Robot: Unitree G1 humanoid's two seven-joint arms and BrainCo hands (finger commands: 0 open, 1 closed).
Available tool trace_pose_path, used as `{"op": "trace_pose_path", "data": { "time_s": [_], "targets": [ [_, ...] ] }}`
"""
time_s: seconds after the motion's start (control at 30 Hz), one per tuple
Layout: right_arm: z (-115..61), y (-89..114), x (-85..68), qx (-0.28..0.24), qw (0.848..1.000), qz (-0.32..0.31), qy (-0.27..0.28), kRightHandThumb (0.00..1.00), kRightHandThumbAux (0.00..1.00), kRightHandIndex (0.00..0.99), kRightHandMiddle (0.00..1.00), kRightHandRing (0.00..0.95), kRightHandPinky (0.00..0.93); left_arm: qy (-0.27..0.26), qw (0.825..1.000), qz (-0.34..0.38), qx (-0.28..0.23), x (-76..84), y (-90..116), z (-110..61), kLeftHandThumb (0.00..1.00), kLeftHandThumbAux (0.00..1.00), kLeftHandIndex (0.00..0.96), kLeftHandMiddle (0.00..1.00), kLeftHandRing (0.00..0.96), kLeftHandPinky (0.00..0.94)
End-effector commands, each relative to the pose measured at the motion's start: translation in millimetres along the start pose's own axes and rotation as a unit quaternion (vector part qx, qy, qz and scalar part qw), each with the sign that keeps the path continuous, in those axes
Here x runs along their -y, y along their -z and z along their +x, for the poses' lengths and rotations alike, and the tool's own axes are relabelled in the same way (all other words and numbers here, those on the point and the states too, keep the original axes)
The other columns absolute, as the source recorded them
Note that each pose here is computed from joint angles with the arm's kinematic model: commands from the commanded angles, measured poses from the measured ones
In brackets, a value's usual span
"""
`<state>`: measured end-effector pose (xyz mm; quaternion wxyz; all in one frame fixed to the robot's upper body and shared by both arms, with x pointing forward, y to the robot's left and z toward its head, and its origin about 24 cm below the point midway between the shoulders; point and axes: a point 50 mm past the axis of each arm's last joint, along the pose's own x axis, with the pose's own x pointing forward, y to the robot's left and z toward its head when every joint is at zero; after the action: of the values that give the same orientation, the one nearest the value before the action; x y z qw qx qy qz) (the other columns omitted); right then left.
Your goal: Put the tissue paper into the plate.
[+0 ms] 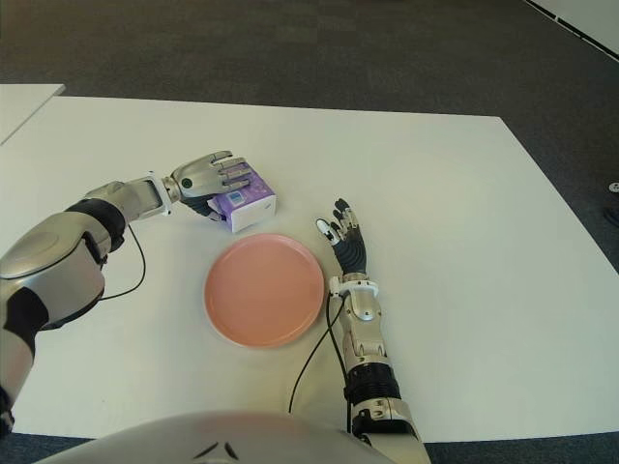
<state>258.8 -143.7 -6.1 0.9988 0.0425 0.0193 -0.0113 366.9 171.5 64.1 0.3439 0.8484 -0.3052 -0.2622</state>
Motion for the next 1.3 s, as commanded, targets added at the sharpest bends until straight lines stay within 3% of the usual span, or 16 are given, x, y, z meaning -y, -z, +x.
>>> {"op": "trace_pose_path", "data": {
  "time_s": [0.03, 0.4, 1.3],
  "targets": [
    [-29.0, 43, 11.7, -0.116, 0.993, 0.002, 0.023, 0.507, 0.523, 0.007, 0.001, 0.000, 0.021, 0.055, 0.997, -0.044, 0.026, 23.0, -36, -5.3, 0.491, 0.195, 0.000, 0.000, 0.000, 0.000],
    [-33.2, 45, 16.9, -0.120, 0.992, -0.002, 0.024, 0.496, 0.524, 0.000, 0.000, 0.000, 0.021, 0.098, 0.991, -0.093, 0.000, 37.0, -57, -8.9, 0.517, 0.198, 0.000, 0.000, 0.000, 0.000],
    [-37.1, 44, 18.1, -0.124, 0.992, -0.003, 0.021, 0.491, 0.547, 0.000, 0.000, 0.000, 0.024, 0.117, 0.990, -0.085, 0.006, 40.1, -52, -14.0, 0.516, 0.200, 0.000, 0.000, 0.000, 0.000]
  ]
}}
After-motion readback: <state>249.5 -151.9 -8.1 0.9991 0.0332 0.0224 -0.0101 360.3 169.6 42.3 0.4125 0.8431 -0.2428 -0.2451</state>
